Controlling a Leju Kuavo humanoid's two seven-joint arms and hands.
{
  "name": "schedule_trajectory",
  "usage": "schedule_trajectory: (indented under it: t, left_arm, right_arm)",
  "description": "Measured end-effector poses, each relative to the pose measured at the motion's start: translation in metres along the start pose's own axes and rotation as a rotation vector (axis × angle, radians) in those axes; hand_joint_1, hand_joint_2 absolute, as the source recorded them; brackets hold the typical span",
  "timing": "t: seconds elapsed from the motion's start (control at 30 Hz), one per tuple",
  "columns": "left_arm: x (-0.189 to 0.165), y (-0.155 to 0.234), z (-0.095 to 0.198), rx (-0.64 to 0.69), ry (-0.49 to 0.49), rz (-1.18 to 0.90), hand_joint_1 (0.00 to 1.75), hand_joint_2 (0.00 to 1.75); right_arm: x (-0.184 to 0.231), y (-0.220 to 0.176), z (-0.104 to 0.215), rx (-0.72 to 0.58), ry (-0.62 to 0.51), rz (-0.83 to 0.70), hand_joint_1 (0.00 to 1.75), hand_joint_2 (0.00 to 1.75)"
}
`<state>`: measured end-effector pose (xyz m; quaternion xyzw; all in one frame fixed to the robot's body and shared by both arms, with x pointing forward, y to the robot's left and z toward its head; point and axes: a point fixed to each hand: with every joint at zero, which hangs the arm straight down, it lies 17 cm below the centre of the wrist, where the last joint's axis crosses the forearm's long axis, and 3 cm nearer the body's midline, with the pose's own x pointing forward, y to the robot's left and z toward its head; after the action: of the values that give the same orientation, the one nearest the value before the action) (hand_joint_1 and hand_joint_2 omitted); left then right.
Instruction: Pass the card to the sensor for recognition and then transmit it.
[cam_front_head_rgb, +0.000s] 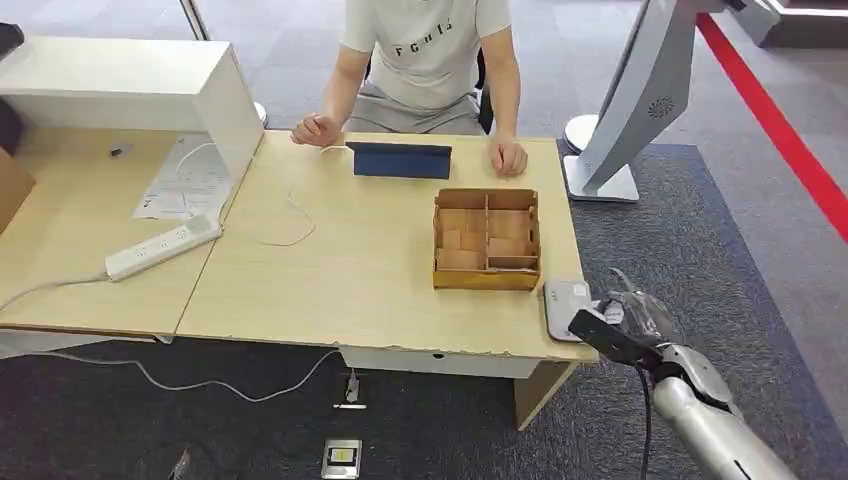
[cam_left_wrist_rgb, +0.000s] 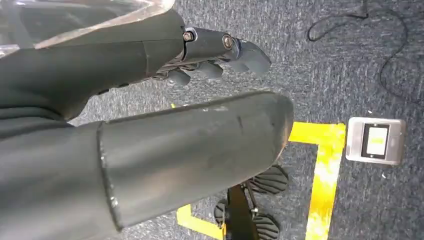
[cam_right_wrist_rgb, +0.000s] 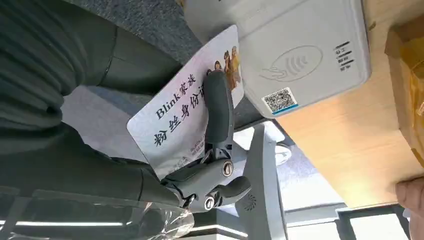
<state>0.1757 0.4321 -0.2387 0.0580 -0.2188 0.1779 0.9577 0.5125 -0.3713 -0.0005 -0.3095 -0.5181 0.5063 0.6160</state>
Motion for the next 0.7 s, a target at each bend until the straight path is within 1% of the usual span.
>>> schedule_trajectory:
  t: [0.17,0.27,0.4,0.53,0.7]
  left_arm:
    - [0.005,-0.003,-0.001,-0.004,-0.004,-0.015,0.0,0.0]
    - [0.009,-0.004,-0.001,-0.004,-0.01,-0.017,0.0,0.0]
    - [0.012,-0.007,-0.002,-0.01,-0.015,-0.03,0.0,0.0]
    - [0.021,-0.013,-0.003,-0.02,-0.028,-0.033,0.0,0.0]
    - [0.026,-0.02,-0.004,-0.036,-0.027,-0.058,0.0,0.0]
  right_arm:
    - [0.016,-0.036,-0.014,-0.041,-0.044,0.052,1.75,1.75]
    - [0.044,-0.074,-0.027,-0.088,-0.106,0.076,1.75,1.75]
    - [0.099,-0.13,-0.042,-0.154,-0.213,0.083,1.75,1.75]
    - [0.162,-0.188,-0.047,-0.237,-0.324,0.098,1.75,1.75]
    - [0.223,-0.231,-0.051,-0.313,-0.42,0.179,1.75,1.75]
